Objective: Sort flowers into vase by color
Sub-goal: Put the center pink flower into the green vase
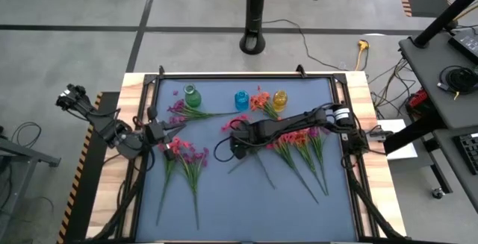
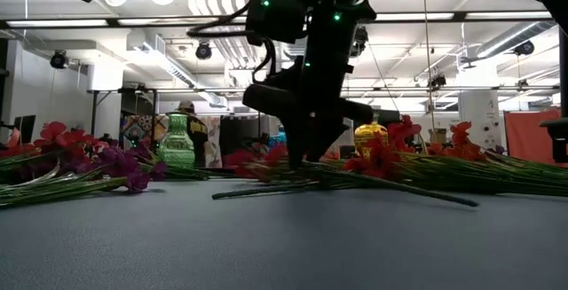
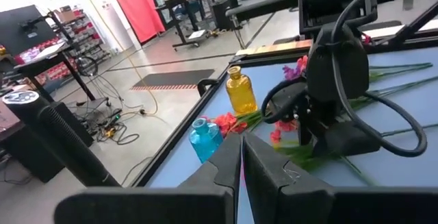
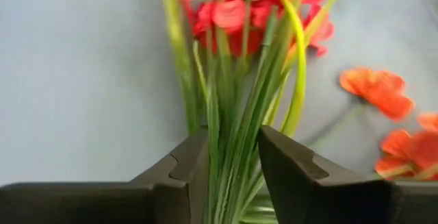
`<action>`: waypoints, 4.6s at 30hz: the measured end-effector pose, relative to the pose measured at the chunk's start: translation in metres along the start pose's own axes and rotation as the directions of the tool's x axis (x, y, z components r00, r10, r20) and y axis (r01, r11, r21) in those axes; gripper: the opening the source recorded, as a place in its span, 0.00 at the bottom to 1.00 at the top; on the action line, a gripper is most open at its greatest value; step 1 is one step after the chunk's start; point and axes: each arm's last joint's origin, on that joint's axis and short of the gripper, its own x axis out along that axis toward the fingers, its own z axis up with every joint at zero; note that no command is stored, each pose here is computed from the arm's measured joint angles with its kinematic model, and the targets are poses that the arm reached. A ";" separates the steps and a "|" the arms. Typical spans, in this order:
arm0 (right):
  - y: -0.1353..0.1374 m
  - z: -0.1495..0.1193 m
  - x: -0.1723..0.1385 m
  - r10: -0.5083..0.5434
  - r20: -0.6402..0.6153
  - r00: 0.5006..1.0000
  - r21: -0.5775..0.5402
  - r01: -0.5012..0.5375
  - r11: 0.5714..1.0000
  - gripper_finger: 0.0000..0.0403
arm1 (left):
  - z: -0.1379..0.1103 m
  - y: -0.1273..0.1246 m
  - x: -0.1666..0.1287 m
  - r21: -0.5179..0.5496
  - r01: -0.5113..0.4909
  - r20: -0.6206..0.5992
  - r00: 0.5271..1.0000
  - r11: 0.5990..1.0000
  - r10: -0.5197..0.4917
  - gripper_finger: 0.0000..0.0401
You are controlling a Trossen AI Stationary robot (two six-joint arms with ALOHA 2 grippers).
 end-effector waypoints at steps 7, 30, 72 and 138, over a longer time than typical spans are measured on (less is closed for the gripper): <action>0.004 0.002 0.000 0.059 -0.007 0.998 -0.032 -0.059 0.998 0.46 | 0.000 -0.001 0.000 -0.023 0.010 -0.002 1.000 1.000 -0.010 0.00; 0.022 0.009 0.023 0.175 -0.061 0.983 -0.187 -0.184 0.965 0.50 | -0.001 -0.005 0.002 -0.014 0.017 -0.009 1.000 1.000 -0.017 0.00; -0.094 0.115 -0.112 0.551 0.832 -0.068 -0.542 -0.314 0.780 0.06 | 0.029 0.000 -0.002 0.042 0.014 0.031 0.999 0.999 -0.015 0.00; -0.046 0.262 -0.064 0.572 0.817 -0.073 -0.577 -0.101 0.811 0.06 | 0.023 0.039 -0.018 0.050 -0.234 0.025 0.972 0.971 0.233 0.00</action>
